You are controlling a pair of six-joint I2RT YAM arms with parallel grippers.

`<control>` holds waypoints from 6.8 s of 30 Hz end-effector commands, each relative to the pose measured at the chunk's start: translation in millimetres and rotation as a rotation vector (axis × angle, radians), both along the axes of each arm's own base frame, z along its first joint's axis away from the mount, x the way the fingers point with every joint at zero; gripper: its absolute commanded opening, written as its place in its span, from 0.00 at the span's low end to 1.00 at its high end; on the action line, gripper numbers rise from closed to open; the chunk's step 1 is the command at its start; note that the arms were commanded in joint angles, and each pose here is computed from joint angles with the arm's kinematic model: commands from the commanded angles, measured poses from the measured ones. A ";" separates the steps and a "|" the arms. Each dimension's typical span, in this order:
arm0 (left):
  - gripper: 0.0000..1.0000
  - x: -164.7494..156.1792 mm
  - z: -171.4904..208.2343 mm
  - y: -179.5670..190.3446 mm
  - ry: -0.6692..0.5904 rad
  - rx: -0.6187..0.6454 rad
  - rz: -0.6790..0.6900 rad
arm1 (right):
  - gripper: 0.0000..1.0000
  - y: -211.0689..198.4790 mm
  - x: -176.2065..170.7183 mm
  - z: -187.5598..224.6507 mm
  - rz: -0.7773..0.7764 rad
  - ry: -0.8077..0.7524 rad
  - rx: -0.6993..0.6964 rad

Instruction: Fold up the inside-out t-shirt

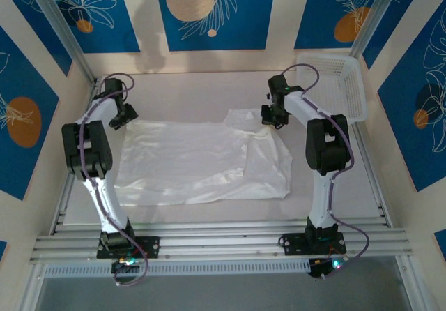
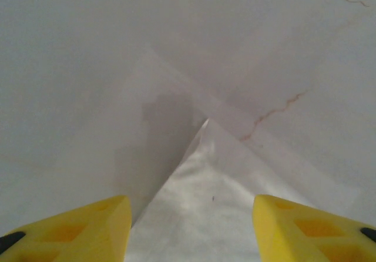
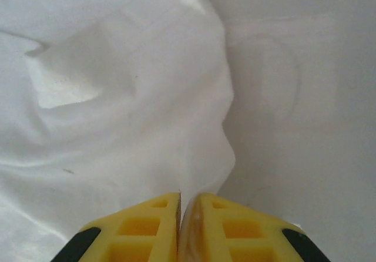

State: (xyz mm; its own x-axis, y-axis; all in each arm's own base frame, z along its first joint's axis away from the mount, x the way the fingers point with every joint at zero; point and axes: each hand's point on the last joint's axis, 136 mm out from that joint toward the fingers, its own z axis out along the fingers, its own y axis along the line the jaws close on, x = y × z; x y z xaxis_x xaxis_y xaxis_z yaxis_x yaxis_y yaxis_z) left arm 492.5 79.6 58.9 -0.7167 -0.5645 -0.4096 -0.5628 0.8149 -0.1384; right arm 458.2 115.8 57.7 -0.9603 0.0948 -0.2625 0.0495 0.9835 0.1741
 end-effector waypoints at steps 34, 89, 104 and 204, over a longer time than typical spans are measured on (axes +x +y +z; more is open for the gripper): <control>0.00 -24.8 13.9 14.5 -0.086 -0.124 0.012 | 0.00 -23.9 4.0 4.0 -0.059 -0.013 0.020; 0.62 -194.1 105.4 -105.0 -0.375 -0.031 -0.238 | 0.60 -14.5 -68.8 4.2 -0.103 -0.060 0.026; 0.65 -213.0 113.3 -98.5 -0.271 0.083 -0.224 | 0.00 3.2 -98.7 35.0 -0.094 -0.065 0.225; 0.00 -23.9 -59.1 -234.7 0.077 -0.145 -0.391 | 0.00 79.9 -207.5 -49.9 -0.198 0.280 0.274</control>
State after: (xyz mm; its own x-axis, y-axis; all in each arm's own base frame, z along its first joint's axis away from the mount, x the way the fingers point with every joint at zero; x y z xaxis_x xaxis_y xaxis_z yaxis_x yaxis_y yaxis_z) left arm 450.9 -150.8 25.8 -0.8761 -0.3456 -0.3363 -0.2516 0.9225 -0.2927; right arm 280.7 158.7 18.4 -0.9528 0.2941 -0.0754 0.2575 0.9143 0.3127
